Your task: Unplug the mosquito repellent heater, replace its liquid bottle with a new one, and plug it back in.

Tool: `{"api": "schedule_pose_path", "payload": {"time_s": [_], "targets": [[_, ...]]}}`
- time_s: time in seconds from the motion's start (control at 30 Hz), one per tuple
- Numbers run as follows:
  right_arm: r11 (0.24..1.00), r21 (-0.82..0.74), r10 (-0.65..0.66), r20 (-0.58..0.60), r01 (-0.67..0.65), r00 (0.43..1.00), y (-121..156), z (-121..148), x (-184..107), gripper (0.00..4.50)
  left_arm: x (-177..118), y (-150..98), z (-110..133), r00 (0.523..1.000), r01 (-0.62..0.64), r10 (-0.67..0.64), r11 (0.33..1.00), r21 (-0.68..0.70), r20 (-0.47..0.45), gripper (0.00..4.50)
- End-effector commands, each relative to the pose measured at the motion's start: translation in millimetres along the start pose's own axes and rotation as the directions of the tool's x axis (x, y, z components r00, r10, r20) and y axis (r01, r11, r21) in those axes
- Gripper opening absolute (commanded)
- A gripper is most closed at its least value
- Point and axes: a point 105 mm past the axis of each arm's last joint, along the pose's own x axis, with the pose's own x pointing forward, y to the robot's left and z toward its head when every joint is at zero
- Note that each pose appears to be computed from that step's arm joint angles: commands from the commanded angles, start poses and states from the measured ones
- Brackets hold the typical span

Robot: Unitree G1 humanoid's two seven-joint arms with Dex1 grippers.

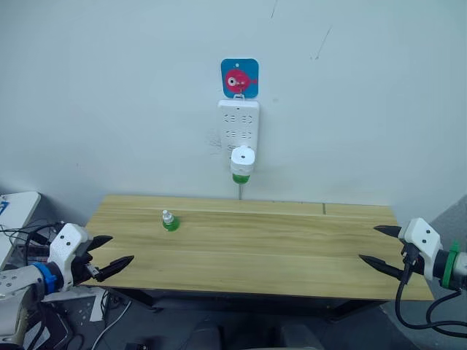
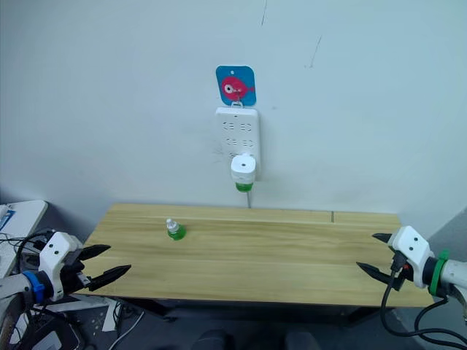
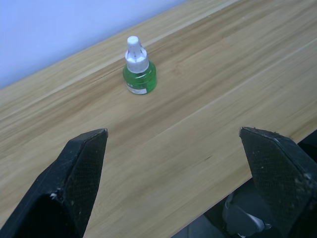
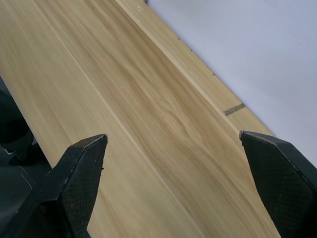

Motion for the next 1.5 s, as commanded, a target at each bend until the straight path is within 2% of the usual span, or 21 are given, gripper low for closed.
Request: {"api": "schedule_pose_path", "payload": {"time_s": [0.03, 0.2, 0.3, 0.4, 0.47, 0.57, 0.83, 1.17, 1.37, 1.5], "targets": [[0.999, -0.033, 0.012, 0.066, -0.009, 0.998, 2, 29, -3, 4.47, -5, 5, 23, 0.997, 0.003, -0.001, 1.000, -0.028, 0.083, 4.50], [0.998, -0.058, 0.040, 0.218, -0.028, 0.975, 13, 90, 2, 4.47, 14, -3, 58, 0.983, 0.065, -0.056, 0.997, -0.043, 0.176, 4.50], [0.999, -0.048, 0.028, 0.319, -0.013, 0.947, 18, 129, 2, 4.47, 32, -6, 93, 0.963, 0.105, -0.096, 0.994, -0.018, 0.253, 4.50], [1.000, -0.024, 0.006, 0.354, 0.003, 0.935, 22, 146, 1, 4.47, 45, -9, 122, 0.941, 0.134, -0.130, 0.991, 0.009, 0.313, 4.50], [1.000, -0.013, -0.012, 0.367, 0.018, 0.930, 25, 152, 1, 4.47, 54, -10, 141, 0.921, 0.163, -0.161, 0.986, 0.026, 0.355, 4.50], [0.998, 0.006, -0.061, 0.381, 0.064, 0.922, 26, 157, 1, 4.50, 69, -8, 161, 0.902, 0.198, -0.199, 0.979, 0.042, 0.384, 3.92], [0.992, 0.011, -0.117, 0.396, 0.123, 0.911, 36, 170, 7, 4.50, 107, -2, 198, 0.870, 0.191, -0.214, 0.977, 0.096, 0.444, 3.92], [0.990, 0.027, -0.135, 0.406, 0.135, 0.904, 41, 181, 8, 4.50, 124, 6, 217, 0.863, 0.176, -0.227, 0.973, 0.152, 0.452, 3.92], [0.991, 0.029, -0.133, 0.409, 0.133, 0.903, 43, 184, 9, 4.50, 132, 1, 221, 0.857, 0.202, -0.263, 0.963, 0.179, 0.443, 3.92], [0.992, 0.033, -0.123, 0.414, 0.121, 0.902, 44, 186, 10, 4.50, 136, -6, 233, 0.839, 0.225, -0.296, 0.953, 0.204, 0.457, 3.92]]}}
